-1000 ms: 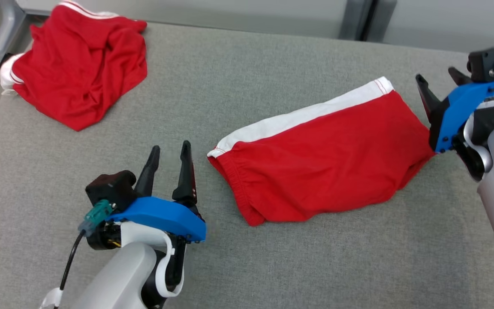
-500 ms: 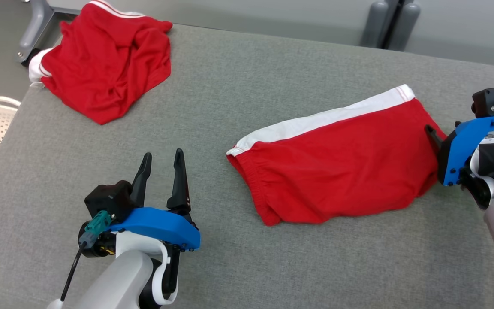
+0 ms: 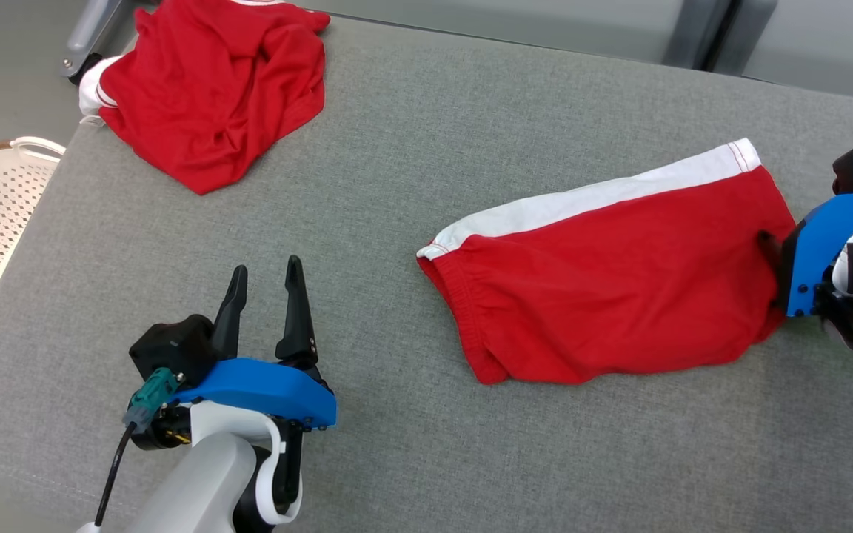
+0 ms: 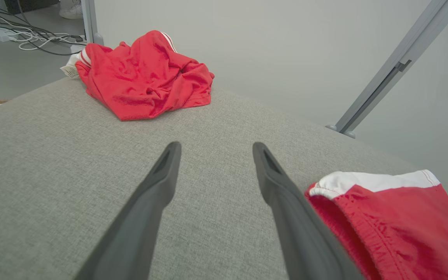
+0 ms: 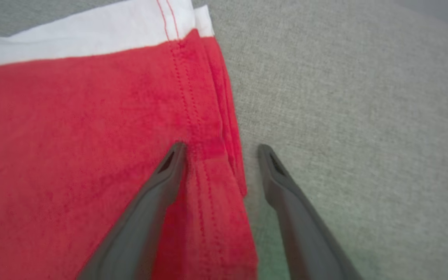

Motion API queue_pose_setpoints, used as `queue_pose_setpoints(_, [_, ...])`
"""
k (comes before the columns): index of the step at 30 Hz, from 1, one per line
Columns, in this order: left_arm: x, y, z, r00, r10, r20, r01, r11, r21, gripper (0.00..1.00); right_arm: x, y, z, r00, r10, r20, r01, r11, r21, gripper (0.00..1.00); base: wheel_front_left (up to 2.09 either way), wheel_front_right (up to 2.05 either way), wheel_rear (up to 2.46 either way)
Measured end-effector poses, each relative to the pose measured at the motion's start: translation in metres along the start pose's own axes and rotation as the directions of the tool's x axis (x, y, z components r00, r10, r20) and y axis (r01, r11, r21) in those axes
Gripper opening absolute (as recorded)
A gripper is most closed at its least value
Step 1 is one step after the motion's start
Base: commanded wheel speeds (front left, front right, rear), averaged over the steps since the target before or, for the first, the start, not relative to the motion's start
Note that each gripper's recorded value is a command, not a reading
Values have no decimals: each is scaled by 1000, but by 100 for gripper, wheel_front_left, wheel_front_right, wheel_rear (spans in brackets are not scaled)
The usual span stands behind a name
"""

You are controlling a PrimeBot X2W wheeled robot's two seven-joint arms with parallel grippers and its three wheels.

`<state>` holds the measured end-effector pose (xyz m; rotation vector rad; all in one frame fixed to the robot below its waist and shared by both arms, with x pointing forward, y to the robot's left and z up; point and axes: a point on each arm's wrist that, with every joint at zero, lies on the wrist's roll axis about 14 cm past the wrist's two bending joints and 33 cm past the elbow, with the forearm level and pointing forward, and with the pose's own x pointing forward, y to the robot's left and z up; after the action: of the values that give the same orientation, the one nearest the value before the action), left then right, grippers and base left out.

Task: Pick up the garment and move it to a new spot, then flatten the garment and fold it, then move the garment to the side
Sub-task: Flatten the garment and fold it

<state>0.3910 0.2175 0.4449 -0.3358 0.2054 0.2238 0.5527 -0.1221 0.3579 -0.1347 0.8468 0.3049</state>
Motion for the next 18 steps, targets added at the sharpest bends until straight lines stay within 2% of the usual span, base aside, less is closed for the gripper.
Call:
queue_pose_setpoints(1, [1, 0, 0, 1000, 1, 1, -1, 1000, 0, 100, 0, 1, 0, 1000, 3, 0, -3, 1000, -5, 41, 0, 0, 0])
queue_pose_setpoints(2, [1, 0, 0, 1000, 0, 2, 0, 1000, 2, 100, 0, 1, 1, 1000, 4, 1, -4, 1000, -17, 25, 0, 0, 0])
queue_pose_setpoints(3, [2, -1, 0, 1000, -2, 3, 2, 1000, 4, 100, 0, 2, 1, 1000, 5, 1, -5, 1000, -30, 4, 0, 0, 0])
queue_pose_setpoints(4, [3, -1, 0, 1000, -3, 3, 3, 1000, 3, 100, 0, 3, 2, 1000, 7, 4, -7, 999, -39, 0, 0, 0, 0])
queue_pose_setpoints(10, [7, -10, -1, 1000, -30, 2, 30, 999, 12, 100, -4, 6, 10, 998, 15, 60, -12, 999, -51, 0, 0, 0, 0])
queue_pose_setpoints(18, [13, -34, -3, 995, -104, -3, 104, 994, 23, 100, -29, -12, 27, 978, -14, 210, 6, 999, 41, 0, 0, 0, 0])
